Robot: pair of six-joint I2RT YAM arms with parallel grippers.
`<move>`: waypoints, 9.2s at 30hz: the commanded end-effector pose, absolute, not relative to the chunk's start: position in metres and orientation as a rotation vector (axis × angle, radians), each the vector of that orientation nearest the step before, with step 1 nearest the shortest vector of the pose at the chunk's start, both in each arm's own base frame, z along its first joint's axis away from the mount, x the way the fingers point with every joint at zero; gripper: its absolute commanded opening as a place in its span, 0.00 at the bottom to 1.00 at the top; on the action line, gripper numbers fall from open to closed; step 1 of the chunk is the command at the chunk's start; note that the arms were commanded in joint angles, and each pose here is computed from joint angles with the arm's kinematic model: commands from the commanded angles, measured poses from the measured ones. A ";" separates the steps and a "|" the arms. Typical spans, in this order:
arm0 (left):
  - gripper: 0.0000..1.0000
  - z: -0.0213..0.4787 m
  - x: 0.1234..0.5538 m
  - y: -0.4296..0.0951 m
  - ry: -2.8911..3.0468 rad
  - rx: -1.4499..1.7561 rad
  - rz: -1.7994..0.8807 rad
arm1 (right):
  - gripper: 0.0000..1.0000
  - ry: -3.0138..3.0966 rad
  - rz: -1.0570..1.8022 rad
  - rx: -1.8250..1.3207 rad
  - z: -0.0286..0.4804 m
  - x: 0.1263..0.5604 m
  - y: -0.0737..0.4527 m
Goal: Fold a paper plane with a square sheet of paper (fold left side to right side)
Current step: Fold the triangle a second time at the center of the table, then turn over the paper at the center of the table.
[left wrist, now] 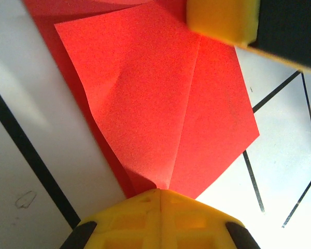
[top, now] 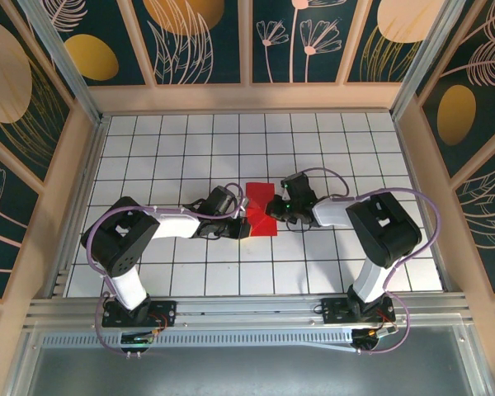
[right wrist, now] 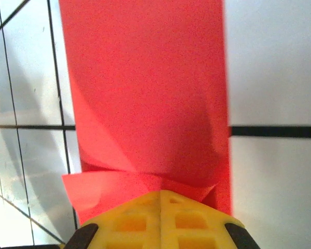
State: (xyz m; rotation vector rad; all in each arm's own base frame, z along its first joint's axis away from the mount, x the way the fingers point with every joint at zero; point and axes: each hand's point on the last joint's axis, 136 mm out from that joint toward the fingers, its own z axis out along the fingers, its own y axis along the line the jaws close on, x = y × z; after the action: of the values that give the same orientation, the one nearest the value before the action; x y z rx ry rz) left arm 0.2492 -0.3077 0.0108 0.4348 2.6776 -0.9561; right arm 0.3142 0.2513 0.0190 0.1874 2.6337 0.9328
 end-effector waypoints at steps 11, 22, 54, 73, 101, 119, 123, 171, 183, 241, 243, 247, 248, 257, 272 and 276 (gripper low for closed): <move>0.00 -0.038 0.223 -0.266 2.888 0.370 -0.717 | 0.00 2.617 0.857 0.257 0.006 0.343 0.211; 0.00 -0.028 0.229 -0.275 2.857 0.367 -0.763 | 0.00 2.510 0.943 0.246 0.056 0.341 0.207; 0.00 0.027 0.256 -0.305 2.731 0.302 -0.935 | 0.00 2.714 0.966 0.235 -0.004 0.299 0.250; 0.00 0.059 0.267 -0.345 2.607 0.394 -1.203 | 0.00 2.753 0.981 0.252 -0.011 0.289 0.250; 0.00 0.031 0.280 -0.353 2.631 0.407 -1.173 | 0.00 2.778 0.962 0.249 -0.017 0.284 0.249; 0.00 0.010 0.277 -0.334 2.678 0.401 -1.027 | 0.00 2.822 0.905 0.257 -0.028 0.278 0.242; 0.00 0.005 0.272 -0.329 2.692 0.405 -1.014 | 0.00 2.835 0.894 0.255 -0.031 0.277 0.241; 0.00 0.024 0.239 -0.265 2.611 0.455 -0.725 | 0.07 2.700 0.985 0.171 0.023 0.313 0.260; 0.34 0.081 0.291 -0.280 2.446 0.186 -1.082 | 0.61 2.481 0.808 0.155 0.098 0.333 0.224; 0.00 0.095 0.324 -0.293 2.242 0.109 -1.167 | 0.74 2.334 1.197 0.043 0.088 0.317 0.269; 0.00 0.094 0.323 -0.292 2.247 0.107 -1.164 | 0.74 2.317 1.210 0.028 0.089 0.320 0.274; 0.00 0.092 0.323 -0.292 2.254 0.098 -1.170 | 0.74 2.288 1.249 0.013 0.090 0.326 0.282; 0.00 0.091 0.323 -0.292 2.256 0.096 -1.168 | 0.74 2.284 1.256 0.006 0.090 0.327 0.284; 0.00 0.084 0.322 -0.291 2.278 0.085 -1.162 | 0.73 2.257 1.301 -0.009 0.087 0.338 0.297; 0.00 0.048 0.327 -0.287 2.387 0.002 -1.089 | 0.59 2.303 1.315 -0.012 0.070 0.324 0.306; 0.00 0.048 0.328 -0.287 2.385 0.002 -1.090 | 0.55 2.322 1.296 -0.008 0.064 0.323 0.307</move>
State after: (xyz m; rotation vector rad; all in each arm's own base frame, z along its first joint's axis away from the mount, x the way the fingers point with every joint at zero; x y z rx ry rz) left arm 0.3180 -0.2866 0.0430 0.0240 2.4051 -1.0891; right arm 0.3232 0.3022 0.0654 0.0105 2.3311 1.2983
